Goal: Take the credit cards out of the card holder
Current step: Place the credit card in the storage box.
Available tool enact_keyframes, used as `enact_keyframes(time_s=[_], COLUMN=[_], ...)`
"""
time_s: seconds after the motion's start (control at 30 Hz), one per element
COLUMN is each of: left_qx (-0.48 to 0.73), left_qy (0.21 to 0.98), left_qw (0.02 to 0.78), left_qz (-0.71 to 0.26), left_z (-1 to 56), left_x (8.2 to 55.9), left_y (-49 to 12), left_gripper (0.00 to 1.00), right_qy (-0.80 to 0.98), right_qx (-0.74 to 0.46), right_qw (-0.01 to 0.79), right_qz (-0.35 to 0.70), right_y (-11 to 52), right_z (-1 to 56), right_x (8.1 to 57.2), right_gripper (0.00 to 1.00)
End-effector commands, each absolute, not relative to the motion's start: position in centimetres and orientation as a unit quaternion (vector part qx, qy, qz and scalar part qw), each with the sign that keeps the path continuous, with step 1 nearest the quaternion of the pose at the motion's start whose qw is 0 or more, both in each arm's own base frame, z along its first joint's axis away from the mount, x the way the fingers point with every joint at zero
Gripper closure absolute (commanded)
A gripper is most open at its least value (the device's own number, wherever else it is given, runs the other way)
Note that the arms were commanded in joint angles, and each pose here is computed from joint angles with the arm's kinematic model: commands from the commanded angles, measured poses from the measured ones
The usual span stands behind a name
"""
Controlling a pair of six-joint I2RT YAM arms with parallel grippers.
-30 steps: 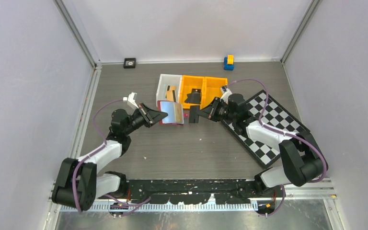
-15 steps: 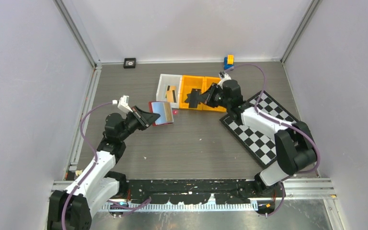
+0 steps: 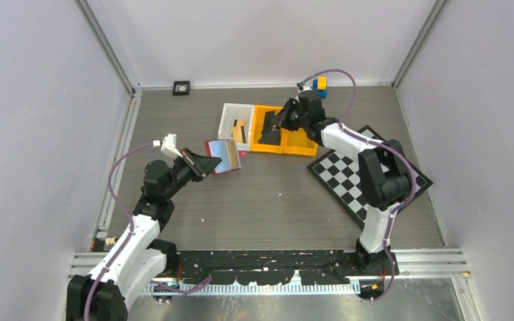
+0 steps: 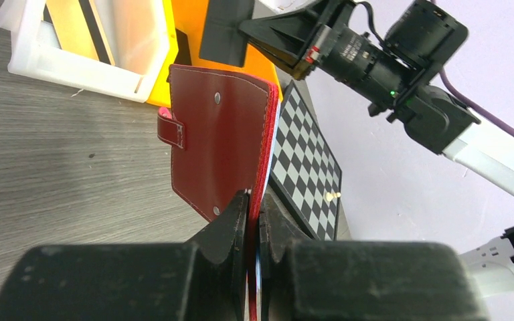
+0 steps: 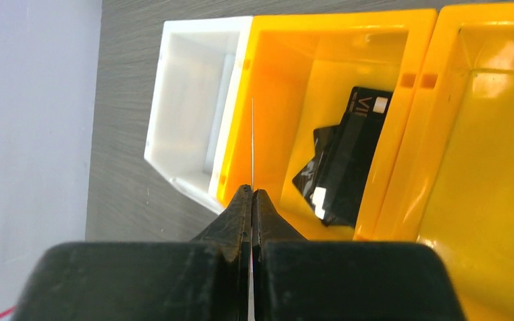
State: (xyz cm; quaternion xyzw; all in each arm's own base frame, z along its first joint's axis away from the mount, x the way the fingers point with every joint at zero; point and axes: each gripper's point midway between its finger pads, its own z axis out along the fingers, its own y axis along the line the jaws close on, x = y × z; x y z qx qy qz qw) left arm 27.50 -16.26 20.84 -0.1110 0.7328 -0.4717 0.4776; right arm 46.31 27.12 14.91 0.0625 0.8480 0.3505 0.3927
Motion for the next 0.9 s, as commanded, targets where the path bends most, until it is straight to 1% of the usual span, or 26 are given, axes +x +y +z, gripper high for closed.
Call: enact_keyframes(time_s=[0.0, 0.2, 0.27, 0.33, 0.37, 0.5, 0.57, 0.67, 0.7, 0.8, 0.87], left_qx=[-0.1, -0.104, -0.103, -0.103, -0.103, -0.104, -0.103, -0.103, -0.101, -0.101, -0.101], left_qy=[0.715, 0.716, 0.717, 0.719, 0.719, 0.72, 0.72, 0.718, 0.718, 0.717, 0.716], left_qw=[0.505, 0.503, 0.499, 0.495, 0.493, 0.492, 0.492, 0.494, 0.495, 0.502, 0.504], left_qz=[-0.473, -0.473, -0.475, -0.477, -0.478, -0.479, -0.479, -0.479, -0.478, -0.473, -0.471], left_z=[22.6, 22.2, 22.1, 22.0, 21.9, 21.9, 21.8, 22.0, 22.1, 22.2, 22.3], left_x=[27.3, 27.5, 27.5, 27.6, 27.6, 27.6, 27.6, 27.6, 27.6, 27.5, 27.5], left_y=[-15.9, -15.9, -16.1, -16.2, -16.2, -16.2, -16.2, -16.2, -16.2, -16.0, -15.9], left_gripper=[1.0, 1.0, 1.0, 1.0, 1.0, 1.0, 1.0, 1.0, 1.0, 1.0, 1.0], right_qy=[0.844, 0.852, 0.859, 0.866, 0.867, 0.862, 0.863, 0.862, 0.861, 0.862, 0.864], right_qx=[0.056, 0.058, 0.058, 0.067, 0.069, 0.071, 0.072, 0.071, 0.069, 0.08, 0.092], right_qw=[0.406, 0.391, 0.381, 0.379, 0.38, 0.397, 0.395, 0.397, 0.402, 0.423, 0.429], right_qz=[0.346, 0.344, 0.336, 0.32, 0.315, 0.308, 0.307, 0.306, 0.303, 0.268, 0.247], right_y=[27.6, 28.5, 28.7, 28.2, 27.9, 27.2, 26.9, 26.5, 26.2, 24.3, 23.1], right_z=[15.3, 13.1, 12.0, 11.0, 10.9, 12.4, 13.2, 14.8, 15.5, 16.6, 16.4], right_x=[48.4, 50.2, 50.6, 51.2, 51.4, 51.4, 50.6, 49.7, 49.3, 48.5, 47.9], right_gripper=[1.0, 1.0, 0.97, 0.87, 0.84, 0.7, 0.66, 0.55, 0.53, 0.47, 0.41])
